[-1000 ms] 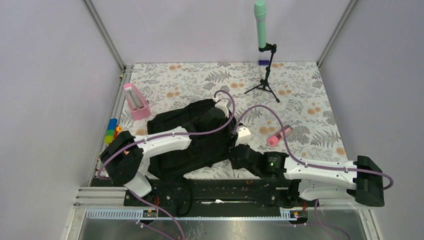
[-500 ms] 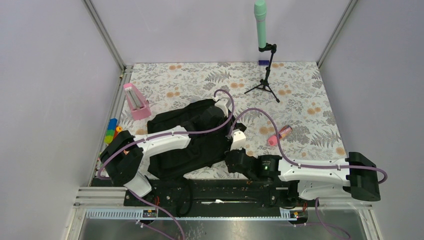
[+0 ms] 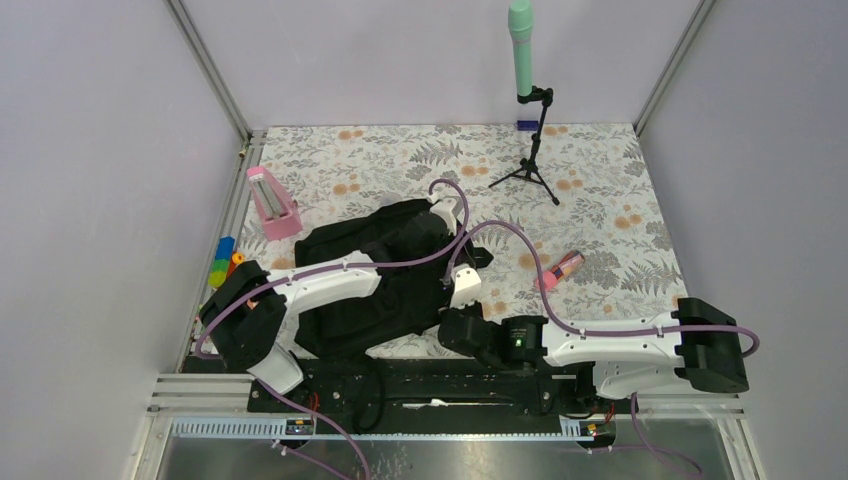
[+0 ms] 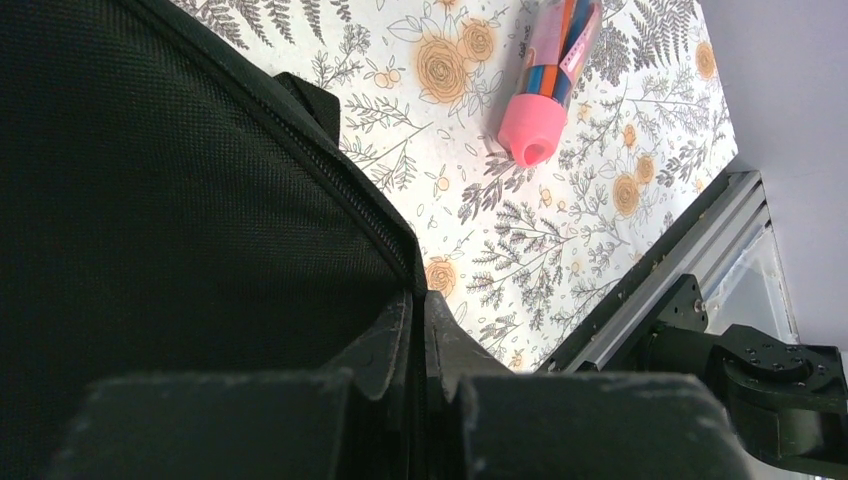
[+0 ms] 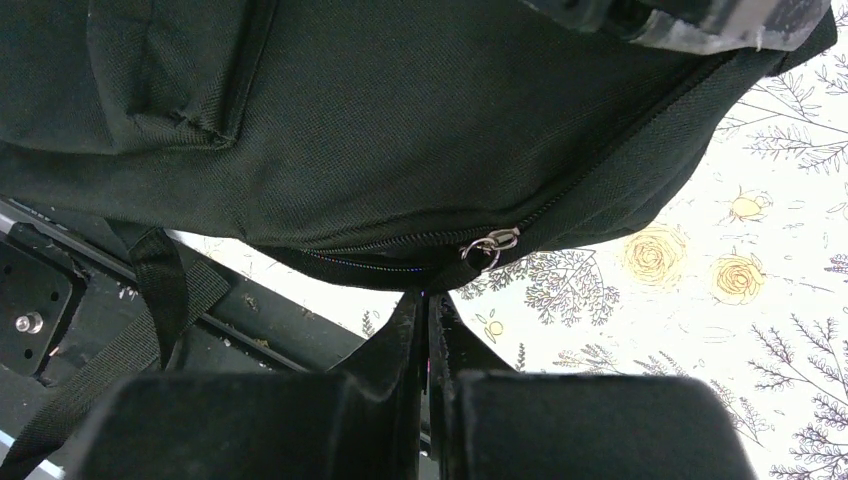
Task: Pack the student bag
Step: Zip the student bag at the center of the board.
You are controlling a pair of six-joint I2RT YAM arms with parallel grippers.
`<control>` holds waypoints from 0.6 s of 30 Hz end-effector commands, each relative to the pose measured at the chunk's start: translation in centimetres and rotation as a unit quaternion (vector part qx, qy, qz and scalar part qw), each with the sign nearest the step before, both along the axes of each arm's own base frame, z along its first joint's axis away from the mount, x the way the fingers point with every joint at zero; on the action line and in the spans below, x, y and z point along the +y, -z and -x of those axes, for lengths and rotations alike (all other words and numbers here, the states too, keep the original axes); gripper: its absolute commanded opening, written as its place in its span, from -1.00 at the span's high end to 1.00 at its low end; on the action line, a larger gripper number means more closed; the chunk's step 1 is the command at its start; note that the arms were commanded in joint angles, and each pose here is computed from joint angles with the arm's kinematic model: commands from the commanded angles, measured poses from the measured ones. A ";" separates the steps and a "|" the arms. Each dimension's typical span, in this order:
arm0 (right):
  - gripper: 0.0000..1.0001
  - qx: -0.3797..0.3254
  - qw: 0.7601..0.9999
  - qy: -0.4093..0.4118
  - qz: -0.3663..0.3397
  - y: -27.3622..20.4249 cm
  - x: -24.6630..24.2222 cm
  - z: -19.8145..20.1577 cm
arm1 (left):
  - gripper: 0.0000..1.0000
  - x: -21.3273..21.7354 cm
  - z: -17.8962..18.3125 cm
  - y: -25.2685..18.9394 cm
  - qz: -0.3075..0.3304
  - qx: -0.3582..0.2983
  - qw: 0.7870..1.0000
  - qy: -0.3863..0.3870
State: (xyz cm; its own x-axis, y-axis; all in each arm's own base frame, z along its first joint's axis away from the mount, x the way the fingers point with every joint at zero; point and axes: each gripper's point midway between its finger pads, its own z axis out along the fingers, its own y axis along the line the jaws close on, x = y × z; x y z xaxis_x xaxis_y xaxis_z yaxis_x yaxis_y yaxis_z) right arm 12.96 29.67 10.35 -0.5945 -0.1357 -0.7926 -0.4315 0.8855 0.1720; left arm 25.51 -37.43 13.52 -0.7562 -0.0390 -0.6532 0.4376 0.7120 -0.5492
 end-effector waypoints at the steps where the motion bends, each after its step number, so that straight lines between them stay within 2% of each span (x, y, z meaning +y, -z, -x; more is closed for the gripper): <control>1: 1.00 0.058 0.987 -0.093 -0.119 -4.2 6.8 5.4 | 1.00 -1.0 -5.8 -8.4 0.101 -0.122 0.985 -0.064; 6: 1.00 0.022 0.994 -0.050 -0.097 -4.4 4.5 3.6 | 1.00 -0.7 -5.1 -9.0 0.099 -0.139 0.984 -0.045; 7: 0.95 0.010 0.996 -0.034 -0.087 -4.7 3.5 3.0 | 1.00 -0.8 -4.7 -9.2 0.101 -0.145 0.984 -0.030; 9: 0.57 -0.015 0.998 -0.004 -0.059 -5.1 1.4 1.7 | 1.00 -1.0 -3.8 -9.9 0.102 -0.161 0.982 0.004; 10: 0.43 -0.025 0.999 0.004 -0.046 -5.3 0.5 1.1 | 0.89 -0.9 -3.4 -10.3 0.104 -0.165 0.981 0.014; 12: 0.03 -0.038 0.999 0.021 -0.022 -5.7 -1.4 -0.1 | 0.39 -0.5 -2.6 -11.1 0.110 -0.178 0.978 0.024; 13: -0.08 -0.041 0.999 0.023 -0.020 -5.8 -1.9 -0.4 | 0.21 -0.1 -2.4 -11.8 0.114 -0.188 0.975 0.023; 15: -0.23 -0.035 0.999 0.031 -0.022 -5.8 -3.0 -1.0 | -0.16 1.1 -2.3 -12.8 0.114 -0.207 0.972 0.008; 18: -0.38 -0.025 0.998 0.050 -0.036 -5.6 -4.6 -1.9 | -0.43 3.2 -2.1 -13.9 0.103 -0.227 0.968 -0.020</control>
